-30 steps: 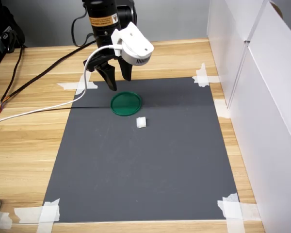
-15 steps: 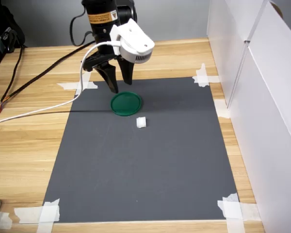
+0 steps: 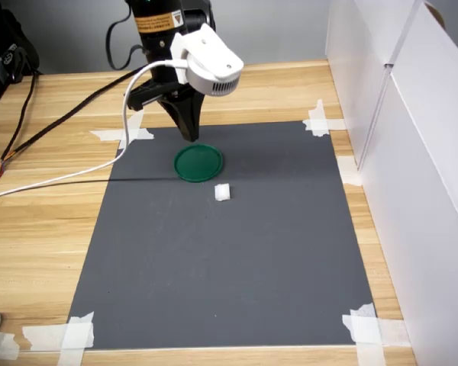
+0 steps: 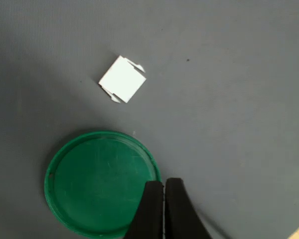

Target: Grasp a white terminal and put it in the green lid.

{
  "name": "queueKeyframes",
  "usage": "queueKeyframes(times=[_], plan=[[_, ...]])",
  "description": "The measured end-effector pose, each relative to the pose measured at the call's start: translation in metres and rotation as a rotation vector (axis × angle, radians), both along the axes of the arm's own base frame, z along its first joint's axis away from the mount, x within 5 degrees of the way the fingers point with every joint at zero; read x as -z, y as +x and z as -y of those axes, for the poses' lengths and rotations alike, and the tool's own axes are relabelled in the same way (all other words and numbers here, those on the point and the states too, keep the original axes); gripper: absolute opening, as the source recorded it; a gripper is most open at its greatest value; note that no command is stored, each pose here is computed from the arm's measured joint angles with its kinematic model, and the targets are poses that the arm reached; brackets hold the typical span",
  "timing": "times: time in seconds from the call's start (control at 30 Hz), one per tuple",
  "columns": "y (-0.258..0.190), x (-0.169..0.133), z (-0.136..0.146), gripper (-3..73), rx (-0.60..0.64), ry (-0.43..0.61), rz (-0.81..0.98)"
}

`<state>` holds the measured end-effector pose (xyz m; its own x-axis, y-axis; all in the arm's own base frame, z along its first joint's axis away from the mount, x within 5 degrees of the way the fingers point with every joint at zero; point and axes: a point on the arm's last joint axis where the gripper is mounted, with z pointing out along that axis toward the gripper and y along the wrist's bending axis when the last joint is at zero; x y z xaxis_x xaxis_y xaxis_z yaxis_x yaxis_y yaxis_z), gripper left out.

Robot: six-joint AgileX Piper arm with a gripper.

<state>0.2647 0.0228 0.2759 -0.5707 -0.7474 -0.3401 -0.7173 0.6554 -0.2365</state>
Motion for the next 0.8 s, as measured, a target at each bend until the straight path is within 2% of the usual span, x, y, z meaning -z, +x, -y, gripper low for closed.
queueKeyframes(times=[0.2, 0.33, 0.47, 0.67, 0.8], plan=[[0.018, 0.014, -0.002, -1.6, -0.011, -0.008, -0.077], [0.026, 0.020, -0.011, 3.7, -0.080, -0.075, -0.092], [0.027, 0.025, -0.027, 16.9, -0.146, -0.104, -0.101], [0.028, 0.030, -0.048, 45.0, -0.177, -0.093, -0.092], [0.031, 0.037, -0.057, 55.6, -0.159, -0.080, -0.102]])
